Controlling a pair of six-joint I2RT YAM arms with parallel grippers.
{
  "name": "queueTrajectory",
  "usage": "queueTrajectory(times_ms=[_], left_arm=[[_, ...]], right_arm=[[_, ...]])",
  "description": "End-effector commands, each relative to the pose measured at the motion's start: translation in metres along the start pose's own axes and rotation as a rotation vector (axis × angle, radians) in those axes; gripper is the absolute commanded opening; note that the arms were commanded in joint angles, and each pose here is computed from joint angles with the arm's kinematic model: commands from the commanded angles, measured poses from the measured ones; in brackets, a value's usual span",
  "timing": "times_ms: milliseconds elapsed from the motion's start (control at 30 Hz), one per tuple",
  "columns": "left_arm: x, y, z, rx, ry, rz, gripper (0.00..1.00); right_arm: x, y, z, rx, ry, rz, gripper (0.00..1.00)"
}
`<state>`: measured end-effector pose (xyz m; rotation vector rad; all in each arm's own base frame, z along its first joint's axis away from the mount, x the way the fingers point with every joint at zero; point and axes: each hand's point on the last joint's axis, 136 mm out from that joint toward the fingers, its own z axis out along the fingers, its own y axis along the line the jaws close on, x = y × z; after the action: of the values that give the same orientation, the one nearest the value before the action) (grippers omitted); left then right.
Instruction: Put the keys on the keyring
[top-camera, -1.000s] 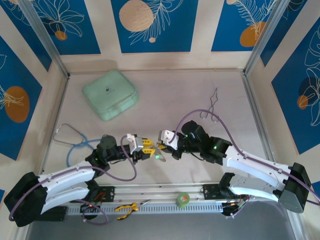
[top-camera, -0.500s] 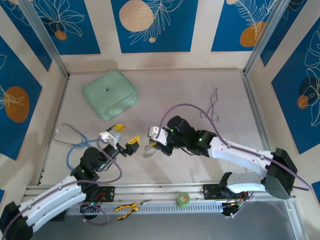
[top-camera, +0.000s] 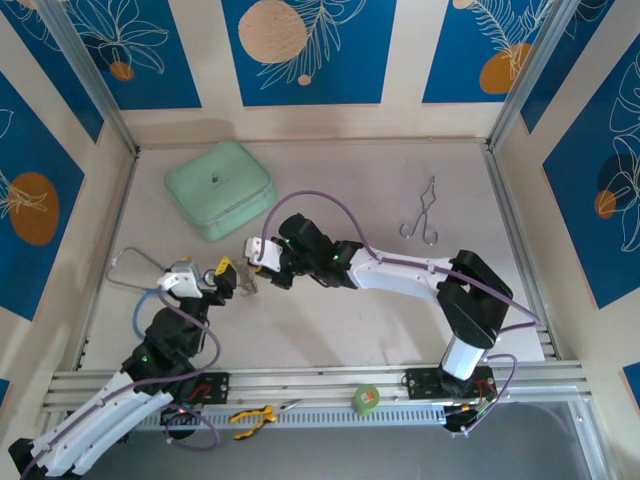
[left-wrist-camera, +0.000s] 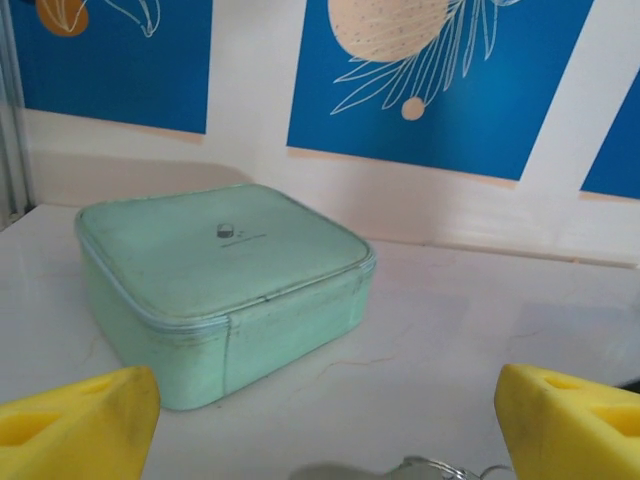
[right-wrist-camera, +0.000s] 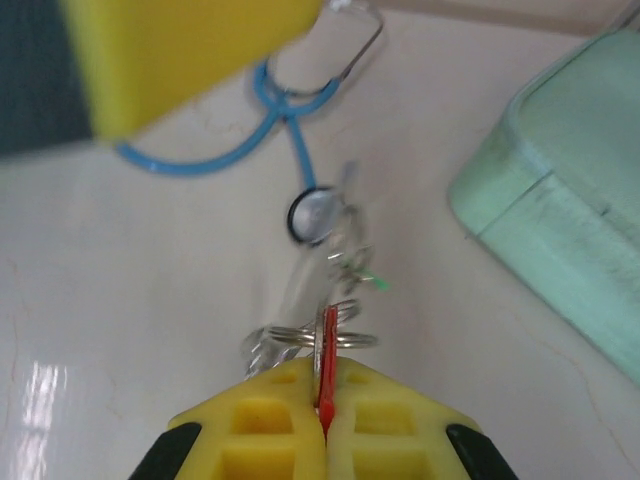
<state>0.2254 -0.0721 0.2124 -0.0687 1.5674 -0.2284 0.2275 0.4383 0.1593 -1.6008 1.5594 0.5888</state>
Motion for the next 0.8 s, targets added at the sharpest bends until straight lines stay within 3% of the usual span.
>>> queueTrajectory(times_ms=[0,100,300,600,767], left_arm=[[-0.016,0.006,-0.001,-0.041,-0.026,0.004,0.86],[-0.014,0.004,0.001,-0.042,-0.025,0.012,0.86],[-0.005,-0.001,0.010,-0.043,-0.007,0.027,0.86],[0.002,-0.009,0.020,-0.048,0.041,0.079,0.87],[0.006,-0.012,0.024,-0.047,0.058,0.091,0.87]], right_arm=[[0.020,0.041,-0.010,-0.148,0.060,-0.082,0.00],[0.060,0.070,-0.024,-0.224,0.178,-0.072,0.00],[0.126,0.088,-0.052,-0.233,0.423,-0.029,0.00],[0.189,0.104,-0.097,-0.261,0.720,-0.030,0.05],[0.209,0.103,-0.113,-0.247,0.818,-0.053,0.08]])
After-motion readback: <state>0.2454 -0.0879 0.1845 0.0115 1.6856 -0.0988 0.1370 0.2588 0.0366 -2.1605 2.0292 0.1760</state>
